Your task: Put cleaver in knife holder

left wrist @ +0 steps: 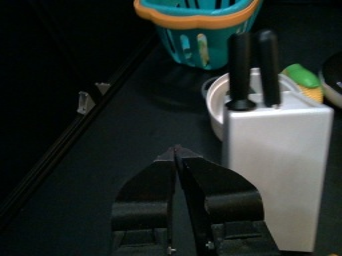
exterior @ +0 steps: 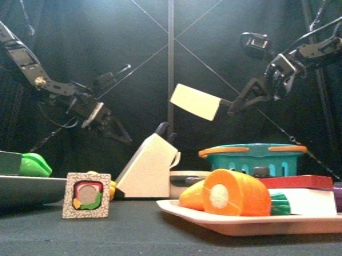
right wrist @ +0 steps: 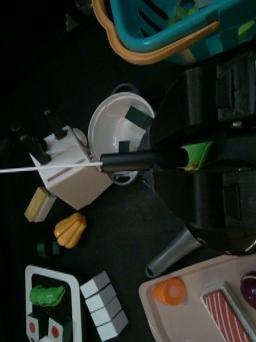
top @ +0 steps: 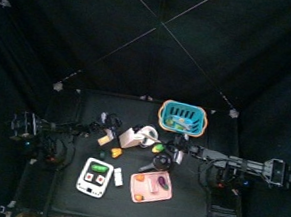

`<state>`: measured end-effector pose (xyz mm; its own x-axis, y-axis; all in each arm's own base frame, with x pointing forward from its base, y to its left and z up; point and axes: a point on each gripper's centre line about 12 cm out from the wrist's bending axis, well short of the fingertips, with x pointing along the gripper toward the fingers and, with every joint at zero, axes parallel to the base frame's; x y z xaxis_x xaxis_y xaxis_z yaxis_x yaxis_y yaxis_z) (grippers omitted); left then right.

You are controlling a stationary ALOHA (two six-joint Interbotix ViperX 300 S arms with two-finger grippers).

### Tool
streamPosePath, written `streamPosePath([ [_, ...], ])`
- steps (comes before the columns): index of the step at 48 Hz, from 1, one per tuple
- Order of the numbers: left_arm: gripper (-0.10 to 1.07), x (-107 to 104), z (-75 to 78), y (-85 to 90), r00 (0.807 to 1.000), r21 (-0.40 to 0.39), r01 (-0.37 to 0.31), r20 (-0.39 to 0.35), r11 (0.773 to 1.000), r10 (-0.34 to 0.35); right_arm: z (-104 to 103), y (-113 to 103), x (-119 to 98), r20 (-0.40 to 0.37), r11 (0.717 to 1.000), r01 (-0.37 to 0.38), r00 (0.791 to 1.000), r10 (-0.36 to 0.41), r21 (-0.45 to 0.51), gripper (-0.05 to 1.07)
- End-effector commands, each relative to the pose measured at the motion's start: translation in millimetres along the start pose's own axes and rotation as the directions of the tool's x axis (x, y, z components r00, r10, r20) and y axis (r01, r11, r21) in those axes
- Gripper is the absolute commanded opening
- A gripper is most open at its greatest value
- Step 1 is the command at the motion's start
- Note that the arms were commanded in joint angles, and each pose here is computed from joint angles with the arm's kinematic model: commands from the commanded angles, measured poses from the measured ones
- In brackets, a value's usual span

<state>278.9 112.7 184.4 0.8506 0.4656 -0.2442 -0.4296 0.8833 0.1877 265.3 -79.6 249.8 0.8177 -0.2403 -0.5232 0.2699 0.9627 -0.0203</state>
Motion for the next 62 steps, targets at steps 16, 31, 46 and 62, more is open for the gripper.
streamPosePath([
  [16, 0.5, -57, 12.4, -64.5, 0.964, 0.012, 0.242, 0.111, 0.97, -0.242, 47, -9, -30, -0.284, 0.996, 0.019, 0.958, -0.041, -0.082, 0.41],
  [31, 0.5, -84, 0.2, -98.0, 0.918, 0.035, 0.385, 0.093, 0.922, -0.386, 70, -23, -11, -0.438, 0.978, 0.042, 0.889, -0.131, -0.206, 0.41],
  [46, 0.5, -86, -14.8, -91.7, 0.935, -0.023, 0.354, 0.042, 0.935, -0.353, 75, -27, 14, -0.496, 0.931, -0.053, 0.856, -0.145, -0.362, 0.41],
  [62, 0.5, -86, -15.3, -91.6, 0.935, -0.021, 0.354, 0.04, 0.935, -0.353, 96, -30, 19, -0.517, 0.888, -0.122, 0.844, -0.142, -0.443, 0.41],
])
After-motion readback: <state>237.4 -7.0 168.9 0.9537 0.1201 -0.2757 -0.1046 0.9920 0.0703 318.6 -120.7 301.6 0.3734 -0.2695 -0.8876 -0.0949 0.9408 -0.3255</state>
